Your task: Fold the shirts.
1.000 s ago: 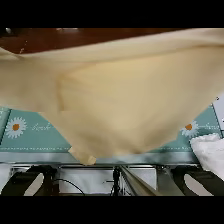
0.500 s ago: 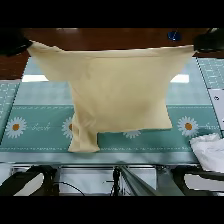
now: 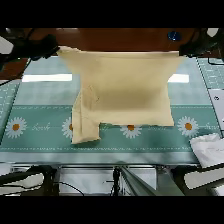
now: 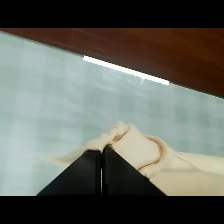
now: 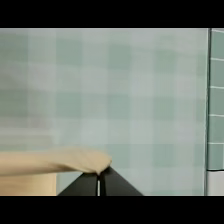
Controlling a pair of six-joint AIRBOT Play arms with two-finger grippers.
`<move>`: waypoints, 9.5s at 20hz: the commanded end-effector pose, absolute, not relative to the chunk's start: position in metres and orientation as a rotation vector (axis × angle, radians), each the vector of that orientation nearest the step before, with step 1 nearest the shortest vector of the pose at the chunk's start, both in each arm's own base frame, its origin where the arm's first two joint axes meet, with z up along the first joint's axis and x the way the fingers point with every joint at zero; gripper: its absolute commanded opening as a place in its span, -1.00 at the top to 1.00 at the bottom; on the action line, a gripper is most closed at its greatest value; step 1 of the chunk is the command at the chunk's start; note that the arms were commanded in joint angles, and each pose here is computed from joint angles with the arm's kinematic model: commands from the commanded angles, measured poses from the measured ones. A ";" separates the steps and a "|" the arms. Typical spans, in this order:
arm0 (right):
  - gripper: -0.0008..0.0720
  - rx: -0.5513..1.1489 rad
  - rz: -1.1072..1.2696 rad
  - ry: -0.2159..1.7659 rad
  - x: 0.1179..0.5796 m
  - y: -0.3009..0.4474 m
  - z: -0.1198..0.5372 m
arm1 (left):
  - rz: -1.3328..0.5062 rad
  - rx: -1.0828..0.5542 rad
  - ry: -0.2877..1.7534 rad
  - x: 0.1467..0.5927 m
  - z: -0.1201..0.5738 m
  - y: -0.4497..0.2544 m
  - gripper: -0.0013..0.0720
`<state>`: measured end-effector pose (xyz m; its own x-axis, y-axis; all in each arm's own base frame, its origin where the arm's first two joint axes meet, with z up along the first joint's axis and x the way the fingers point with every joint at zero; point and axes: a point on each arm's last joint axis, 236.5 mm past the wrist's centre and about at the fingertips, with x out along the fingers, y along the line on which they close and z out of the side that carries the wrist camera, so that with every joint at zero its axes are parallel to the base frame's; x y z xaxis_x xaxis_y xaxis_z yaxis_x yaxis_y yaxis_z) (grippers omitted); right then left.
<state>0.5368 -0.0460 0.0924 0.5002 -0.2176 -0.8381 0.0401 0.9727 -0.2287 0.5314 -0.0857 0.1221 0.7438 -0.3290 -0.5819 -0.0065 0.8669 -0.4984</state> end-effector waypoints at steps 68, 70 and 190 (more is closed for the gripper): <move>-0.30 0.902 0.150 1.688 0.250 -0.050 -0.079 | -0.506 -0.556 1.534 0.338 -0.078 -0.099 0.89; -0.30 0.911 0.126 1.686 0.246 -0.047 -0.091 | -0.508 -0.556 1.537 0.337 -0.078 -0.100 0.89; 0.94 0.320 0.003 0.900 0.575 -0.056 0.026 | -0.333 -0.476 0.835 0.586 0.027 -0.109 0.89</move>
